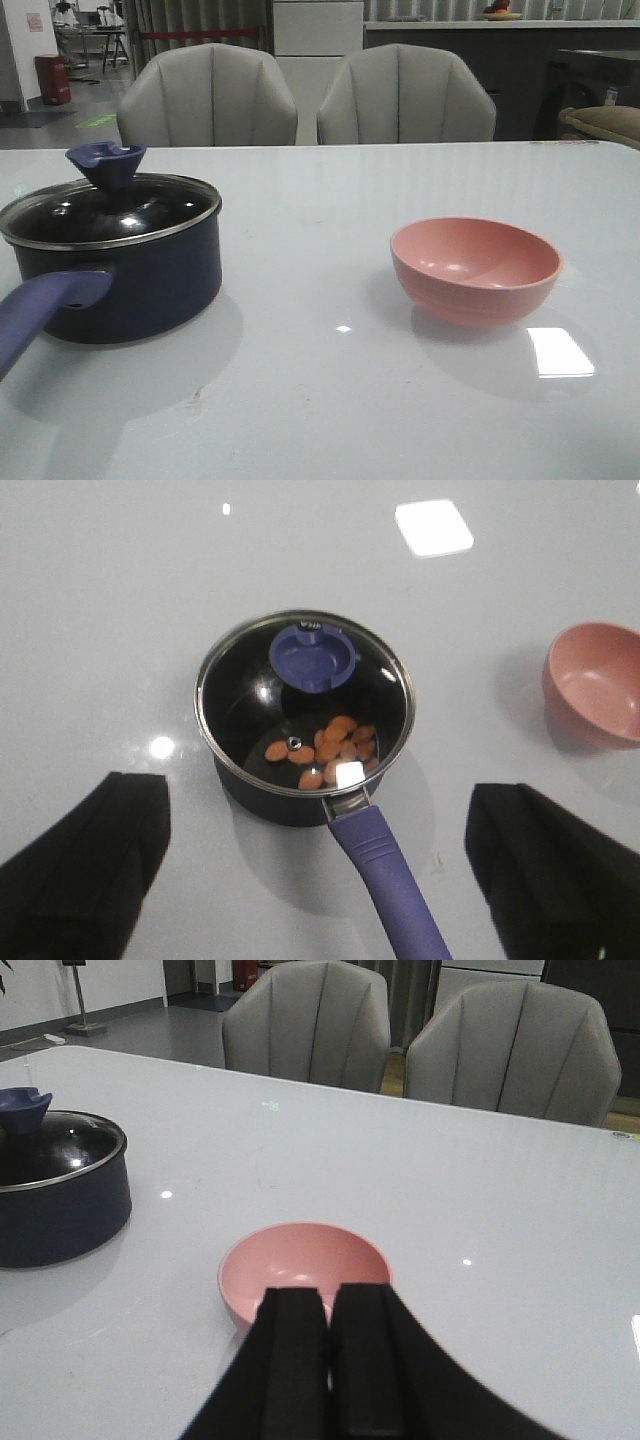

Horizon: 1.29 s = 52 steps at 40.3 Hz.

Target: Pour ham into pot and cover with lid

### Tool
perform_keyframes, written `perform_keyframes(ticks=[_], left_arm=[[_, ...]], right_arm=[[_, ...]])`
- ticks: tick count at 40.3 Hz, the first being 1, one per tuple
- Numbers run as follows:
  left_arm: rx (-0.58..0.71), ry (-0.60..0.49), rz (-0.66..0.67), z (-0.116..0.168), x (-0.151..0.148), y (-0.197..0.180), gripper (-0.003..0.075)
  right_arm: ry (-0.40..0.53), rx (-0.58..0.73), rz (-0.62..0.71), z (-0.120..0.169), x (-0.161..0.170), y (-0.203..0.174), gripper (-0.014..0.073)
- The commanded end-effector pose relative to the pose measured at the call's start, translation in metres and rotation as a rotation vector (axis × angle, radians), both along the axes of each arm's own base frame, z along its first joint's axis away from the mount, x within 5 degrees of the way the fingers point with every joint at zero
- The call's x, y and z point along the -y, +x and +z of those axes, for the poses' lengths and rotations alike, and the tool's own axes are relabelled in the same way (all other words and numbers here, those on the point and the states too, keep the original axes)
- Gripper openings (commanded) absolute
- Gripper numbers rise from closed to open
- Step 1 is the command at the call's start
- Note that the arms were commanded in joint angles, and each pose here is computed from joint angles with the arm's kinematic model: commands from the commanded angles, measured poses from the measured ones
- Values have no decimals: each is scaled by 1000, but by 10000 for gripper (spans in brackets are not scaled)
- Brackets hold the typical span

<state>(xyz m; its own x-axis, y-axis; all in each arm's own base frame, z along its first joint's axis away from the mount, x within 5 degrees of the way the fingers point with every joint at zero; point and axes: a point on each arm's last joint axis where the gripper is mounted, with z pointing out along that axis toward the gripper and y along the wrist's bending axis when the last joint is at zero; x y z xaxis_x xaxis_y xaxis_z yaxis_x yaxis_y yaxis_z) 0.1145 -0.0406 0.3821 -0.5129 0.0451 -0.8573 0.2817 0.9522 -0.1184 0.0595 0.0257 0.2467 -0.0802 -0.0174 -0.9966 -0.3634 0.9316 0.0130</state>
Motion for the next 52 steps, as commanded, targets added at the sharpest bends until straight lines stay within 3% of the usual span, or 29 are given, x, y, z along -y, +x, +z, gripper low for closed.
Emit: perform_keyframes(ticks=[1, 4, 13, 17, 26, 52], left_arm=[[211, -76, 4, 6, -9, -29, 625], [294, -104, 6, -5, -18, -54, 625], [361, -118, 8, -49, -29, -86, 600], [404, -99, 9, -67, -31, -91, 489], [447, -111, 13, -85, -31, -90, 100], [487, -102, 19, -88, -31, -86, 120]], right_arm=[[26, 84, -32, 15, 3, 1, 150], [26, 84, -32, 15, 3, 1, 150], [26, 84, -32, 15, 3, 1, 150], [26, 84, -32, 15, 3, 1, 150], [26, 84, -32, 15, 3, 1, 150], [26, 84, -32, 15, 3, 1, 150]])
